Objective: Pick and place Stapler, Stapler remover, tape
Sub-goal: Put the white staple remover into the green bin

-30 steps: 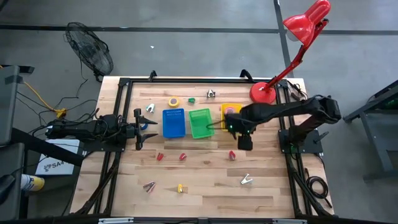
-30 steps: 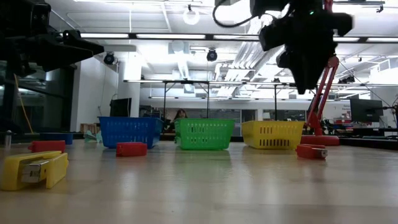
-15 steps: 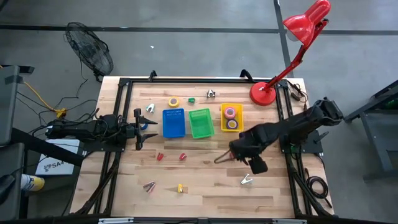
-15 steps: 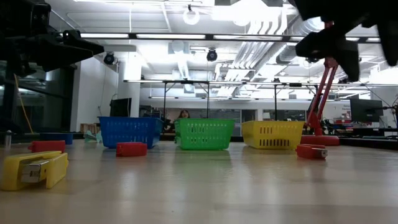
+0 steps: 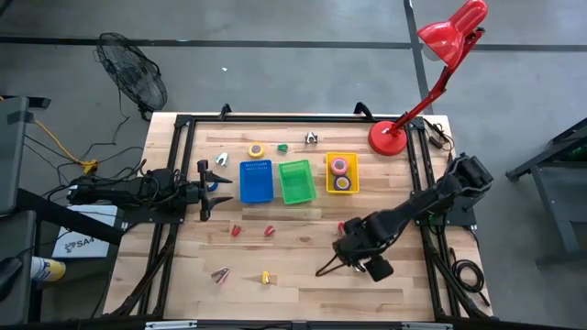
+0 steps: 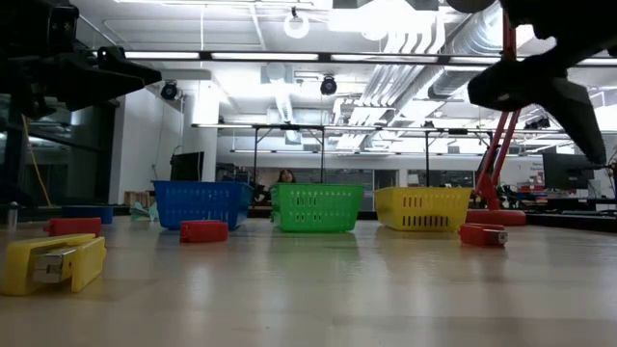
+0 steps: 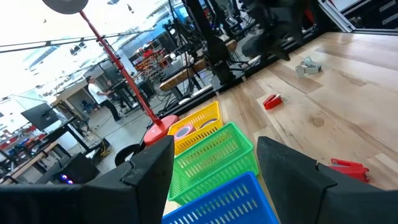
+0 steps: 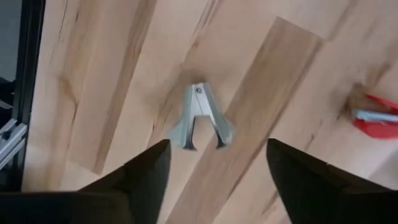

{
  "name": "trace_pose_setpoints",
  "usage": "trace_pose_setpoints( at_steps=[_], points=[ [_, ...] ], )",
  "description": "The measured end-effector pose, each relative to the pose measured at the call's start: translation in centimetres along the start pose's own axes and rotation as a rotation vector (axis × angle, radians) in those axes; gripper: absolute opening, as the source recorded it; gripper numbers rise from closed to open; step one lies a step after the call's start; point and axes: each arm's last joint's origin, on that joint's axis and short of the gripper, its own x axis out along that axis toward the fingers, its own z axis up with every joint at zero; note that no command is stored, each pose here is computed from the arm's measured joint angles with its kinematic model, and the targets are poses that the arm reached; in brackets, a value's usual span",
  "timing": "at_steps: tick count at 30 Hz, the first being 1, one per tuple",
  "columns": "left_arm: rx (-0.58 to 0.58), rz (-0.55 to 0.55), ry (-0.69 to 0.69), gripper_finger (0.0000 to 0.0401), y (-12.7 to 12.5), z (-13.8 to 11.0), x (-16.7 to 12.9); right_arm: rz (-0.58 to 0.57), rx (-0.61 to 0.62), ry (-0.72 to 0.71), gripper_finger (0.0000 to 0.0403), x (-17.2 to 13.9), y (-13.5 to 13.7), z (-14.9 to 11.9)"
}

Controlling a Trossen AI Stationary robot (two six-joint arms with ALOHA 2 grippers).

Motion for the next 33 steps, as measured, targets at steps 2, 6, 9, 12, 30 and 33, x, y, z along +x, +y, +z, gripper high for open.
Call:
trace_pose_setpoints(
  at_steps=[2, 6, 9, 12, 30, 33],
  points=[
    [0.000, 0.000, 0.000, 0.0227, 0.0, 0.0, 0.0, -0.010, -0.013, 0.000, 0.0286, 0.6, 0.2, 0.3],
    [0.000, 0.001, 0.000, 0.0227, 0.0, 0.0, 0.0, -0.013, -0.048, 0.017, 0.0324, 1.6, 0.5, 0.6],
    [0.000, 0.000, 0.000, 0.0227, 0.0, 0.0, 0.0, -0.002, -0.043, 0.049, 0.0335, 2.6, 0.5, 0.8],
    [0.000, 0.000, 0.000, 0.0227, 0.0, 0.0, 0.0, 0.005, -0.032, 0.074, 0.0336, 3.3, 0.5, 0.9],
    [0.000, 0.001, 0.000, 0.0227, 0.0, 0.0, 0.0, -0.034, 0.027, 0.157, 0.0324, 5.8, 0.7, 1.0],
    [0.000, 0.000, 0.000, 0.0227, 0.0, 0.0, 0.0, -0.038, 0.027, 0.167, 0.0310, 6.0, 0.7, 1.0]
  ],
)
